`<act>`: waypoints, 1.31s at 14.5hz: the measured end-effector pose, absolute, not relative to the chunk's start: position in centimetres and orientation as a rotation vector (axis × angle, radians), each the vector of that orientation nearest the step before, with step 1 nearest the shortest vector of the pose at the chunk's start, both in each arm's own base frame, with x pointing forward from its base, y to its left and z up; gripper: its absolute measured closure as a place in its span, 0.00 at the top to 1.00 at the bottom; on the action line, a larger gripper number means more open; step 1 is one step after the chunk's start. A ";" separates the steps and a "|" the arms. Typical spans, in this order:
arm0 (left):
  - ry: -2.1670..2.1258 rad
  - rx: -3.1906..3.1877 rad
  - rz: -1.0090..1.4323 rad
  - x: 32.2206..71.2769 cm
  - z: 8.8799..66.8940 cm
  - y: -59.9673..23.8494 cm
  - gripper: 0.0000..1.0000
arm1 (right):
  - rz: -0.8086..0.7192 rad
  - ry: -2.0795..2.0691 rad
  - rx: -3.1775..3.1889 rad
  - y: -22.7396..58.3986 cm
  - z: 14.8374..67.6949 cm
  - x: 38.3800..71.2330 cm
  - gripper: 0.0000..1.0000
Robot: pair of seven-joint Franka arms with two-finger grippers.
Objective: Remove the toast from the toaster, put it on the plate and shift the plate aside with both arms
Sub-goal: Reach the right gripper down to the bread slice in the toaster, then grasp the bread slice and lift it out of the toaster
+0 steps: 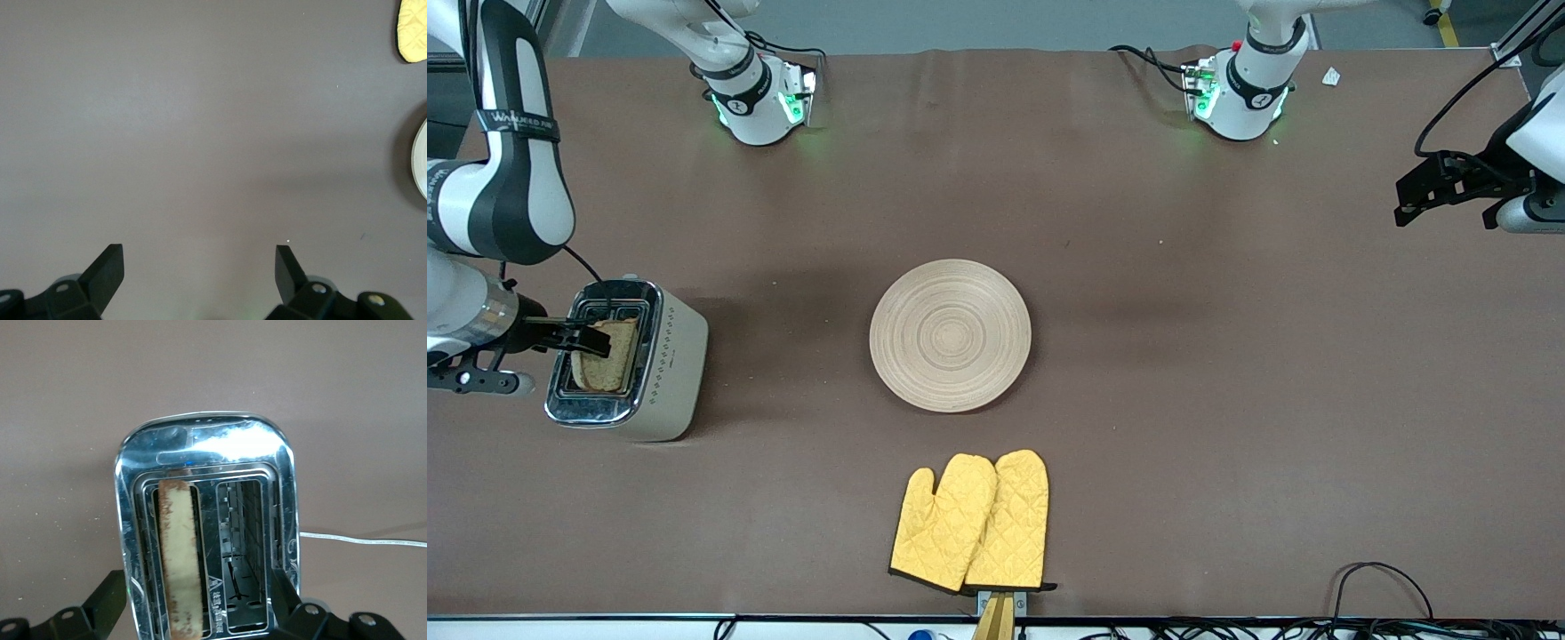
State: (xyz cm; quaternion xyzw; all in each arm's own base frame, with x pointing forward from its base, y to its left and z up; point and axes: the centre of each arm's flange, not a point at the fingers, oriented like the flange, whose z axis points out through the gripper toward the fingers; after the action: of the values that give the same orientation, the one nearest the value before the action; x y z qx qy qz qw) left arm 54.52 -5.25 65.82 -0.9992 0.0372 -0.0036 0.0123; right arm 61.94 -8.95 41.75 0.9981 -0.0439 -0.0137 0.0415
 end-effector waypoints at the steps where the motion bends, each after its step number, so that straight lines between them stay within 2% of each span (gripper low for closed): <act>1: 0.114 -3.115 -0.014 54.5 65.9 -5.2 1.00 | -0.037 -0.133 3.056 -9.0 41.9 62.0 0.86; 2: 0.111 -3.115 -0.024 54.5 66.2 -5.1 1.00 | -0.032 -0.132 3.056 -9.0 42.1 62.1 0.76; 3: 0.108 -3.116 -0.035 54.5 66.5 -5.0 1.00 | -0.029 -0.131 3.056 -8.9 42.1 62.1 0.71; 4: 0.105 -3.116 -0.046 54.5 66.9 -4.9 1.00 | -0.029 -0.129 3.056 -8.9 42.1 62.1 0.70; 5: 0.101 -3.116 -0.053 54.5 67.1 -4.7 1.00 | -0.029 -0.128 3.058 -8.8 42.1 62.1 0.63; 6: 0.097 -3.116 -0.056 54.5 67.2 -4.6 1.00 | -0.028 -0.130 3.064 -8.7 42.1 62.2 0.63; 7: 0.095 -3.116 -0.056 54.5 67.2 -4.5 1.00 | -0.026 -0.134 3.074 -8.5 42.1 62.2 0.58; 8: 0.093 -3.116 -0.056 54.5 67.2 -4.5 1.00 | -0.025 -0.135 3.083 -8.4 42.1 62.2 0.48; 10: 0.093 -3.116 -0.056 54.5 67.2 -4.5 1.00 | -0.021 -0.140 3.111 -8.2 42.1 62.2 0.42; 13: 0.094 -3.116 -0.056 54.5 67.2 -4.5 1.00 | -0.009 -0.143 3.127 -8.1 42.2 62.3 0.12; 14: 0.093 -3.116 -0.056 54.5 67.2 -4.5 1.00 | -0.002 -0.138 3.127 -8.1 42.2 62.3 0.07; 19: 0.096 -3.116 -0.056 54.5 67.2 -4.6 1.00 | 0.045 -0.009 3.188 -9.7 44.4 62.2 0.06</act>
State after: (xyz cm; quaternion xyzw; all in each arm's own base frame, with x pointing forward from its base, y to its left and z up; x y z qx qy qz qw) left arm 54.53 -4.58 67.16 -0.9993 0.0309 -0.0180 0.0118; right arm 62.21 -9.71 44.42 0.9996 -0.0027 0.0141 -0.0234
